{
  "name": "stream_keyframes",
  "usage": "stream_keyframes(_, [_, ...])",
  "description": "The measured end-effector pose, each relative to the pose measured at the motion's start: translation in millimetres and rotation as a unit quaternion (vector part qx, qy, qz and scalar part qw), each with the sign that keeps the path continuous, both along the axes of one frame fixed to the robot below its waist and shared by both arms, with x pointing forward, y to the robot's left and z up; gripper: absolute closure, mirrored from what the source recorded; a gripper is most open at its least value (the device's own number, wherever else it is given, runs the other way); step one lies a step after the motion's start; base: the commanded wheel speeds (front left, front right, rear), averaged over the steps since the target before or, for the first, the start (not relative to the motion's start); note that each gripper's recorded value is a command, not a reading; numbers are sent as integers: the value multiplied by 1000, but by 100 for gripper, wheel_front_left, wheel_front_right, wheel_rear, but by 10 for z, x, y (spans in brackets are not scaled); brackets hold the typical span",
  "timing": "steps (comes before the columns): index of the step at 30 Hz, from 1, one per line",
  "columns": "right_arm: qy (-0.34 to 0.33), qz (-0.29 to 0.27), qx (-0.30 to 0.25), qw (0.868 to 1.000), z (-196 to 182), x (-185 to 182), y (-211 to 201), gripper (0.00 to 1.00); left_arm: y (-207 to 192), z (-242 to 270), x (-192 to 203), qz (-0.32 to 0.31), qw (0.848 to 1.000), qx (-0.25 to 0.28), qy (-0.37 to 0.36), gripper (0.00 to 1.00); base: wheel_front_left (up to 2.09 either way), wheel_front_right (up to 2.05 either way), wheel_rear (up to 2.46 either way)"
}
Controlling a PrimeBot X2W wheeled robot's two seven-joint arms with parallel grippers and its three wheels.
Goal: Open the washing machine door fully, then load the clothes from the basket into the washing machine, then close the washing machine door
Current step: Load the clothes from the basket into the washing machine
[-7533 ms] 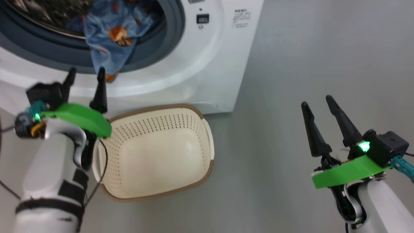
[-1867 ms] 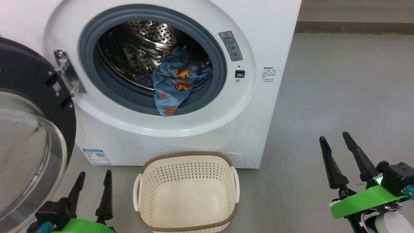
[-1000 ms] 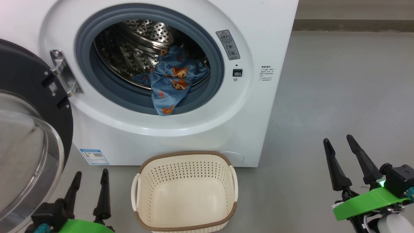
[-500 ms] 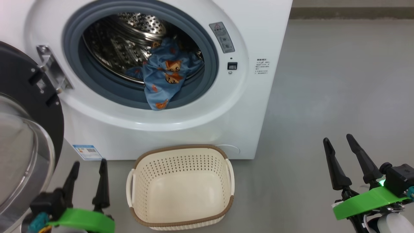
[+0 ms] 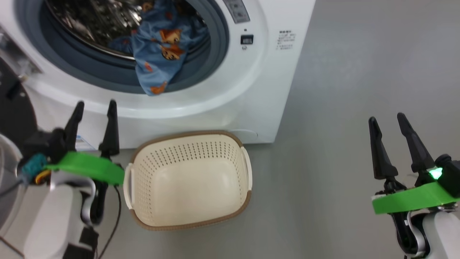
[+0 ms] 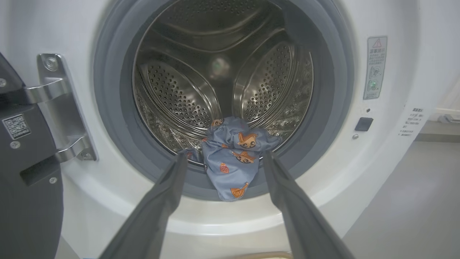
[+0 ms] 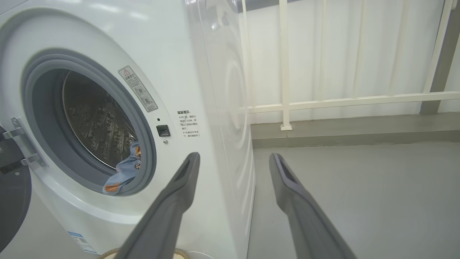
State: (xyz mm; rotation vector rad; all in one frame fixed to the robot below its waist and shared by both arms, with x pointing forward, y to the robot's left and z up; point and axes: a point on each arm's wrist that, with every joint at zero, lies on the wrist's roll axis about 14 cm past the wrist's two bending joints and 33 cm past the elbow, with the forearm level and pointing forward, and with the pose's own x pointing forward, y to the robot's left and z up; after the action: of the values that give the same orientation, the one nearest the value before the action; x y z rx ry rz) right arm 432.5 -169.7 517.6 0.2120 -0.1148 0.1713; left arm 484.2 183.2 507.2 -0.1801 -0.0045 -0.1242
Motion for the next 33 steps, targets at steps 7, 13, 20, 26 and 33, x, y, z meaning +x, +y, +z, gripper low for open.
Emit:
stream_keyframes(7, [0,-21,-1,1000,-85,197,-57,0,-162,-195,543,-21,999,3,35,0,0,0,0])
stream_keyframes(13, [16,-32,-8,999,-263,307,-114,0,-280,-348,989,-28,998,2,58,0,0,0,0])
stream_keyframes(20, [38,-51,-16,998,-468,366,-236,0,-398,-655,1420,-34,994,6,108,0,0,0,0])
stream_keyframes(26, [50,-60,-24,997,-590,399,-295,0,-467,-920,1626,-38,988,13,149,0,0,0,0])
stream_keyframes(33, [66,-65,-29,995,-709,378,-333,0,-541,-1114,1778,-29,983,17,179,0,0,0,0])
